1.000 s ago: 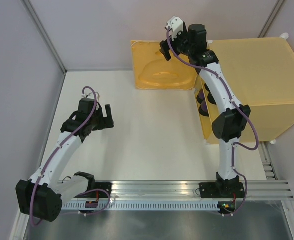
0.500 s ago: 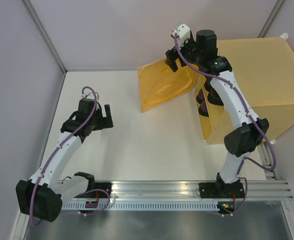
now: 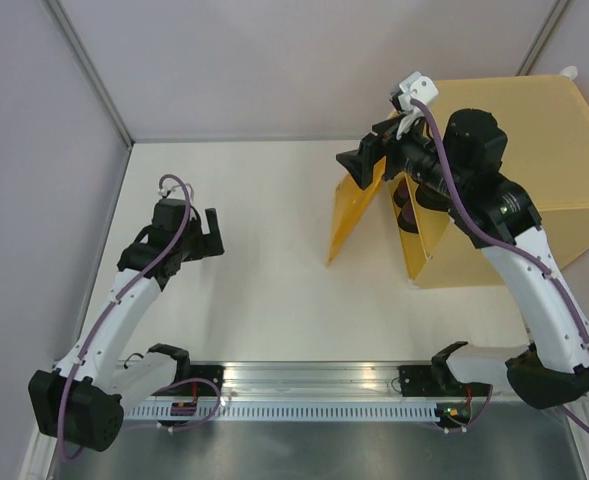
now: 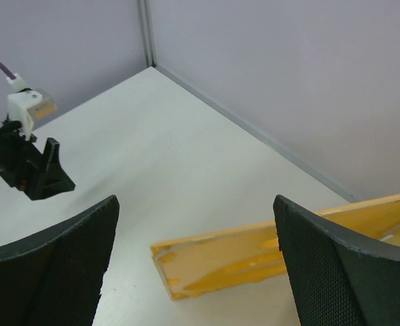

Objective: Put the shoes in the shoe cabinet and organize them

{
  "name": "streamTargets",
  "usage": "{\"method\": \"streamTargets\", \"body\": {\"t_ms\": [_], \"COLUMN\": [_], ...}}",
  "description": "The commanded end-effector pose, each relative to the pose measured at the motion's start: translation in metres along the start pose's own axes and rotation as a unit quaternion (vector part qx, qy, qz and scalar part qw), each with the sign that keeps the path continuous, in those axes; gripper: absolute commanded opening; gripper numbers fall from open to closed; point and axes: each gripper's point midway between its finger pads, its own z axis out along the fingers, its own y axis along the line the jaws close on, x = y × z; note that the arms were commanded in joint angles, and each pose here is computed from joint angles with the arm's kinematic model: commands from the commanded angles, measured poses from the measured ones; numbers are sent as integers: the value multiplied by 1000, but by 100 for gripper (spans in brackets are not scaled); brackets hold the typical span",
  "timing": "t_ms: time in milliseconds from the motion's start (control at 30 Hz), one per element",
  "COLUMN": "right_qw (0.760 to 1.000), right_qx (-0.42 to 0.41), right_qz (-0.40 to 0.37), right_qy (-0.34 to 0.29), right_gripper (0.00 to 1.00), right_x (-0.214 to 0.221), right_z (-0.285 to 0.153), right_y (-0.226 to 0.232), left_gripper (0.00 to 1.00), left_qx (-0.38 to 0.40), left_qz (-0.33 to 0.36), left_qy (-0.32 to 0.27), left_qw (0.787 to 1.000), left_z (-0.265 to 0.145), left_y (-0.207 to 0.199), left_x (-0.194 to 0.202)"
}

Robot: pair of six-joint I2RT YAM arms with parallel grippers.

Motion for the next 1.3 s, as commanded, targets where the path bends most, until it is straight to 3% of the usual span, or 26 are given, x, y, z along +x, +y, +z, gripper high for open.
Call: {"method": "streamTargets", "body": {"t_ms": [0, 167, 533, 967, 1267], "right_qw": [996, 992, 987, 956, 947], "right_qx": [33, 52, 106, 259, 293], "right_qz": [74, 100, 104, 97, 99], "right_qy": [30, 60, 64, 95, 88], "right_gripper": [98, 98, 98, 98, 98], "right_x": [28, 63, 92, 135, 137], "right_z": [-5, -31, -99, -135, -146], "right_y": [8, 17, 13, -32, -41], "left_gripper": [98, 98, 98, 98, 98], "left_qx": [-7, -9, -17, -16, -16], "left_qz": [5, 1, -5, -5, -6], "left_qy": [-29, -42, -58, -56, -55], "left_qw": [1000, 999, 998, 998, 998], "left_z": [-5, -10, -16, -15, -15], "left_y": [5, 6, 10, 10, 10], "left_x": [-11, -14, -19, -17, -17]}}
